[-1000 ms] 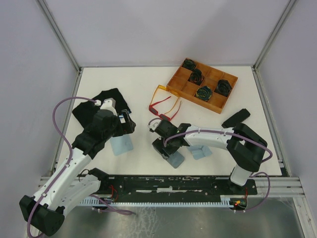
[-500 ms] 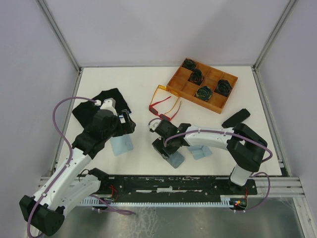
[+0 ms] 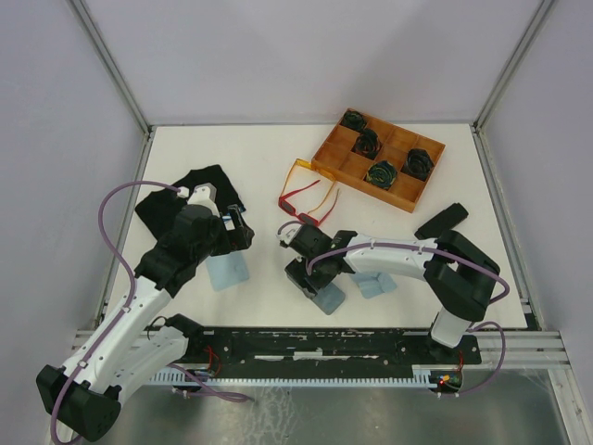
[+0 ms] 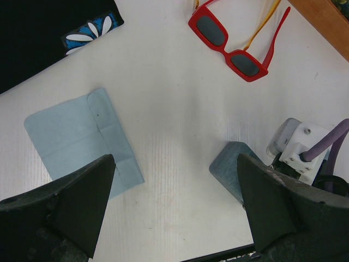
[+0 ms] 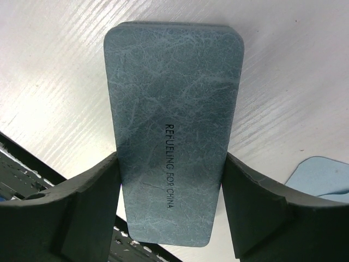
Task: Organize the sunglasses
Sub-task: Pick up the sunglasses case from the center of the board, then open the sunglasses case.
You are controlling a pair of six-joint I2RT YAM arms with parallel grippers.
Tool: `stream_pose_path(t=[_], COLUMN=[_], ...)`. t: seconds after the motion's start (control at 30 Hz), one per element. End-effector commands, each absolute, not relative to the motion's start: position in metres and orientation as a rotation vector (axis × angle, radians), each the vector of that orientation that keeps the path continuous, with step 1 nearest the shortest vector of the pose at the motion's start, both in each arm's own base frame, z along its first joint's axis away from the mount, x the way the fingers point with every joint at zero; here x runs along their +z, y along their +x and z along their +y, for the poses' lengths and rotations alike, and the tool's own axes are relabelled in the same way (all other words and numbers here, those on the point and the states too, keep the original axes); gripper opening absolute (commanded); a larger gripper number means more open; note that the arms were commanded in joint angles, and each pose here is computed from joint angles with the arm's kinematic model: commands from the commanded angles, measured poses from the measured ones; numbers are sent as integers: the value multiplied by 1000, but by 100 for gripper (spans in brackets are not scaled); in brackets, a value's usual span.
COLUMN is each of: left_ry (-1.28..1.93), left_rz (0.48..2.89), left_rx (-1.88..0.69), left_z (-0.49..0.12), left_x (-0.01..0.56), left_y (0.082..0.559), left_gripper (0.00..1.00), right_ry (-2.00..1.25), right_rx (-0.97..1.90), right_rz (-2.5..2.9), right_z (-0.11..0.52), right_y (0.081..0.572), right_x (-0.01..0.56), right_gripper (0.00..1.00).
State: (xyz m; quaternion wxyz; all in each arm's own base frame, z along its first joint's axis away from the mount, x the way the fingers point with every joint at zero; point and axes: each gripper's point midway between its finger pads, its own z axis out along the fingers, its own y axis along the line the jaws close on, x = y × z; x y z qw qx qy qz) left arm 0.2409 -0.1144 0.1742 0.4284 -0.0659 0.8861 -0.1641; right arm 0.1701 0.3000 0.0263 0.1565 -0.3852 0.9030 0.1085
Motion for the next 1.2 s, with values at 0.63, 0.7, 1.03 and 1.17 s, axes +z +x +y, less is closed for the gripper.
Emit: stream_pose_path(t=[0.63, 0.7, 1.03, 1.17], left_ry=[-32, -5, 108, 152], left_rz=[1830, 1790, 1587, 1576], left_rx=[-809, -879, -1210, -1248], left_z=[-153, -163, -200, -209], left_x=[253, 257, 287, 291], left_y=[229, 229, 202, 195], left_gripper=[99, 99, 99, 99], right_ry=[-415, -332, -136, -190], right_rx=[1050, 1141, 1298, 1405], right_rz=[1966, 1880, 1727, 1671], right_z=[317, 314, 303, 318], right_y=[212, 214, 225, 218], right_x=[236, 255, 300, 314], right_gripper=[0, 0, 0, 0])
